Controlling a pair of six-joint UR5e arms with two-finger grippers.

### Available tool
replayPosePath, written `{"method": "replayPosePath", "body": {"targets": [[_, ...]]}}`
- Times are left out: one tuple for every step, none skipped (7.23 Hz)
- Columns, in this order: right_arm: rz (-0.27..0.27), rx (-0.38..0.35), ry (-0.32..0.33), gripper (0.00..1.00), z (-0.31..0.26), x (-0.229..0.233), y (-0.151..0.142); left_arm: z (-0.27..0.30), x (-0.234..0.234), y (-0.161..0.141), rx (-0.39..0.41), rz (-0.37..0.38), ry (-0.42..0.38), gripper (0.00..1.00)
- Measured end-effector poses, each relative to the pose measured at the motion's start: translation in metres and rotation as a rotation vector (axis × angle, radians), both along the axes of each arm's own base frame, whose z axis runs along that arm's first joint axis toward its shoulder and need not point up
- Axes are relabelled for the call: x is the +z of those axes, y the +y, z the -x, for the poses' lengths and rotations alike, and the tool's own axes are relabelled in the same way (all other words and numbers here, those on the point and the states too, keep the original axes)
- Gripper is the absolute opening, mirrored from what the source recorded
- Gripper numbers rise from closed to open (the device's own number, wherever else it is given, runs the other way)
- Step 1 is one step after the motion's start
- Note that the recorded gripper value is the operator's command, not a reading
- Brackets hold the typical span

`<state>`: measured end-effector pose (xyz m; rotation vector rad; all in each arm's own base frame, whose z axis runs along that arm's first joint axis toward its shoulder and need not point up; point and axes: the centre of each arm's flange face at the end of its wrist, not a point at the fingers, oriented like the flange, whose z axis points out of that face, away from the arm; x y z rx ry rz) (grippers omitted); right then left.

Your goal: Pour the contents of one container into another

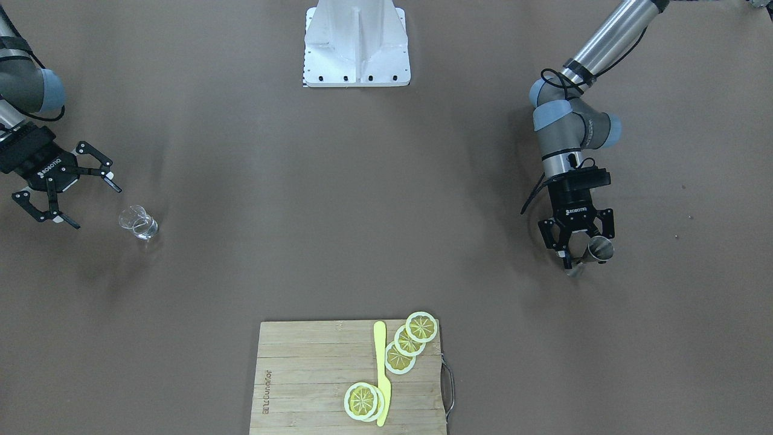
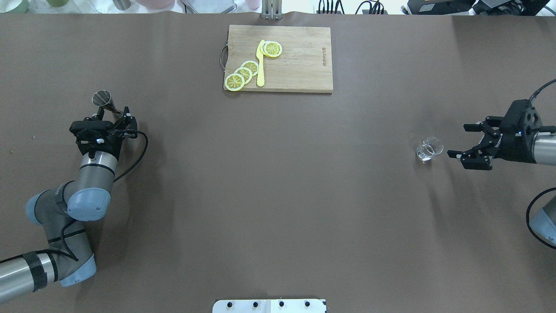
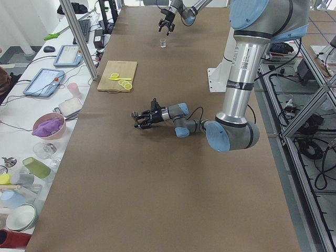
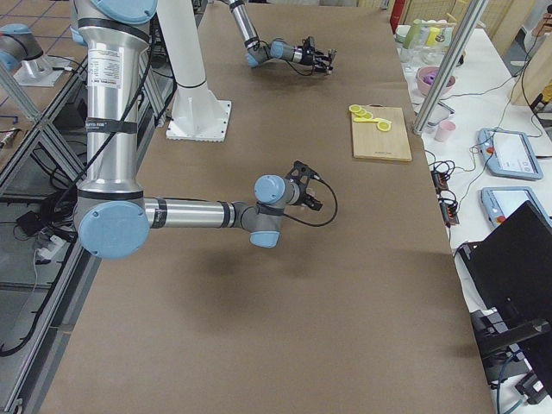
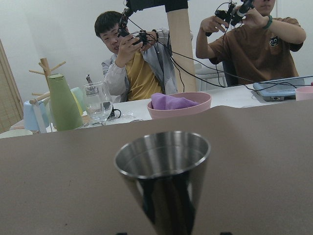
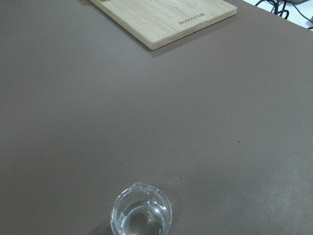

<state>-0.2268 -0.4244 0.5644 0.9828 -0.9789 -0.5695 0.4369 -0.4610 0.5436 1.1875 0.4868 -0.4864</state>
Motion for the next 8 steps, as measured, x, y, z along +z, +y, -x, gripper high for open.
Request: {"method": "replayPosePath", "body": {"targets": [[0.003,0.002,0.004,1.00,0.002,0.003,0.000,0.001,0.000,-0.002,0.001,0.004,-0.002,0.66],[0.005,0.001,0.007,1.00,0.006,0.004,0.000,0.001,0.001,-0.004,0.006,0.012,-0.007,0.63],[0.004,0.000,0.008,1.00,0.010,0.005,0.002,0.000,0.001,-0.005,0.009,0.017,-0.013,0.62],[0.003,0.002,0.010,1.00,0.014,0.005,0.003,-0.001,0.000,-0.005,0.009,0.019,-0.015,0.62],[0.001,0.004,0.012,1.00,0.019,0.005,0.004,-0.001,-0.002,-0.007,0.008,0.018,-0.013,0.62],[0.000,0.005,0.014,1.00,0.025,0.006,0.004,-0.002,-0.006,-0.009,0.006,0.015,-0.008,0.62],[-0.001,0.005,0.016,1.00,0.031,0.006,0.001,-0.002,-0.008,-0.011,0.003,0.013,-0.006,0.62],[-0.001,0.006,0.018,1.00,0.036,0.007,-0.003,-0.002,-0.009,-0.011,0.002,0.012,-0.005,0.60]]}}
